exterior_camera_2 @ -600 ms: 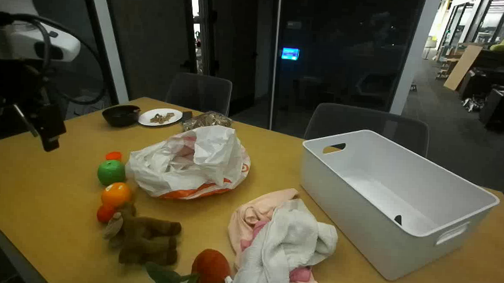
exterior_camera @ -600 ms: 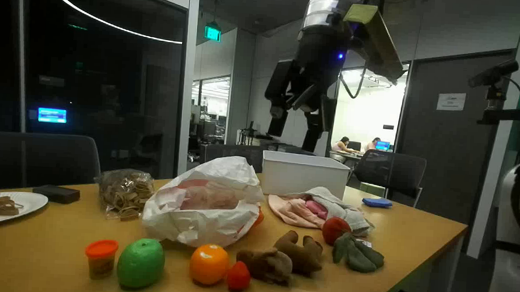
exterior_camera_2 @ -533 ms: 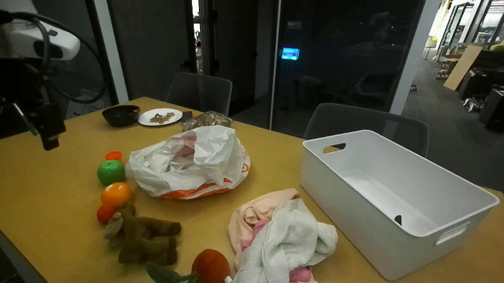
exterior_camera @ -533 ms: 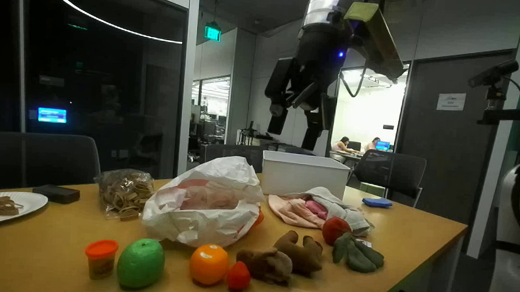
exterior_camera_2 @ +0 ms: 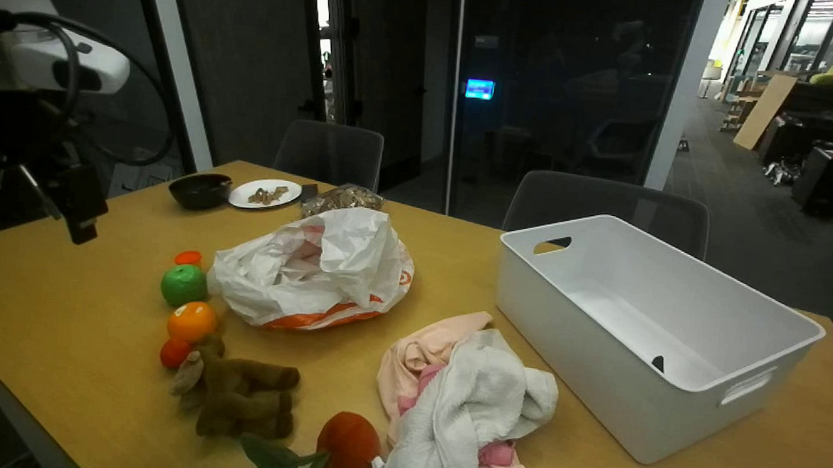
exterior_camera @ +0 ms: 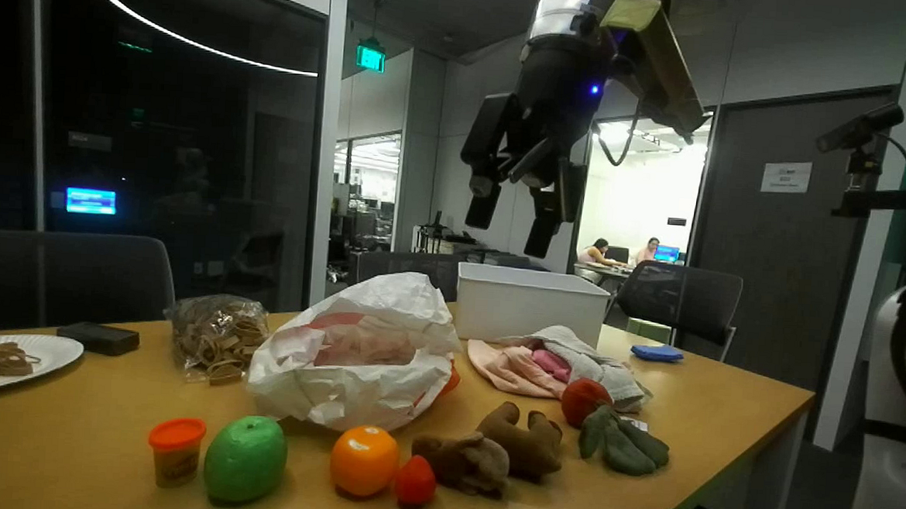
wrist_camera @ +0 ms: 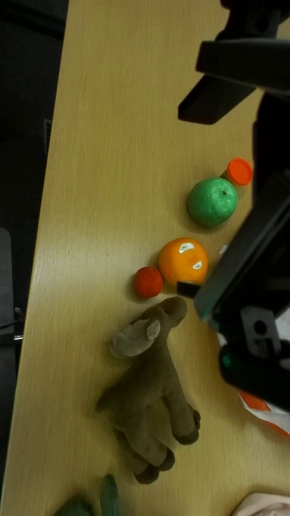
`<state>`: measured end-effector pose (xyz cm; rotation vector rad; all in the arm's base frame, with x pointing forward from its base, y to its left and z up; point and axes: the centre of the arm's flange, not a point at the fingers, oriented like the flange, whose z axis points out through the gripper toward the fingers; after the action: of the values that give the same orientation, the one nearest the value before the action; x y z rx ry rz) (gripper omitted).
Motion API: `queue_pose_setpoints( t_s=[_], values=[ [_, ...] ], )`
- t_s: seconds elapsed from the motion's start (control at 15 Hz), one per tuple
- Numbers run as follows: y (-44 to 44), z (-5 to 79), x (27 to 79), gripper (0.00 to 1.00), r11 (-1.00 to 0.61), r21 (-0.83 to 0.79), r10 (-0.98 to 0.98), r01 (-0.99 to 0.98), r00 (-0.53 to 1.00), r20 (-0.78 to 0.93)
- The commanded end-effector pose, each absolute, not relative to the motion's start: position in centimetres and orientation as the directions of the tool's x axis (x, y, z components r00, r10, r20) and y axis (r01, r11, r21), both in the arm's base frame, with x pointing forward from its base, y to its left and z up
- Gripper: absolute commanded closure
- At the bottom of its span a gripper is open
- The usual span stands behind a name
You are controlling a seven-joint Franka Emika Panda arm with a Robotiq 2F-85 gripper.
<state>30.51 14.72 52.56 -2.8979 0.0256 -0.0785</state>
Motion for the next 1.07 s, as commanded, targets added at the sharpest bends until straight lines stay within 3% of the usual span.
queue_pose_setpoints(
  t_s=[0.0,0.33,0.8,1.0],
  values=[
    [15.5,49.9,30.7,0.0,-0.976,-0.219,-0.02,-0.007,0.998,0.059],
    [16.8,41.2,30.4,0.0,-0.988,-0.155,0.007,0.012,0.999,0.035],
    [16.3,34.2,34.9,0.0,-0.995,0.058,0.093,0.078,0.944,0.317],
    [13.8,32.6,36.7,0.0,-0.984,0.173,0.087,0.036,0.952,0.294]
  ],
)
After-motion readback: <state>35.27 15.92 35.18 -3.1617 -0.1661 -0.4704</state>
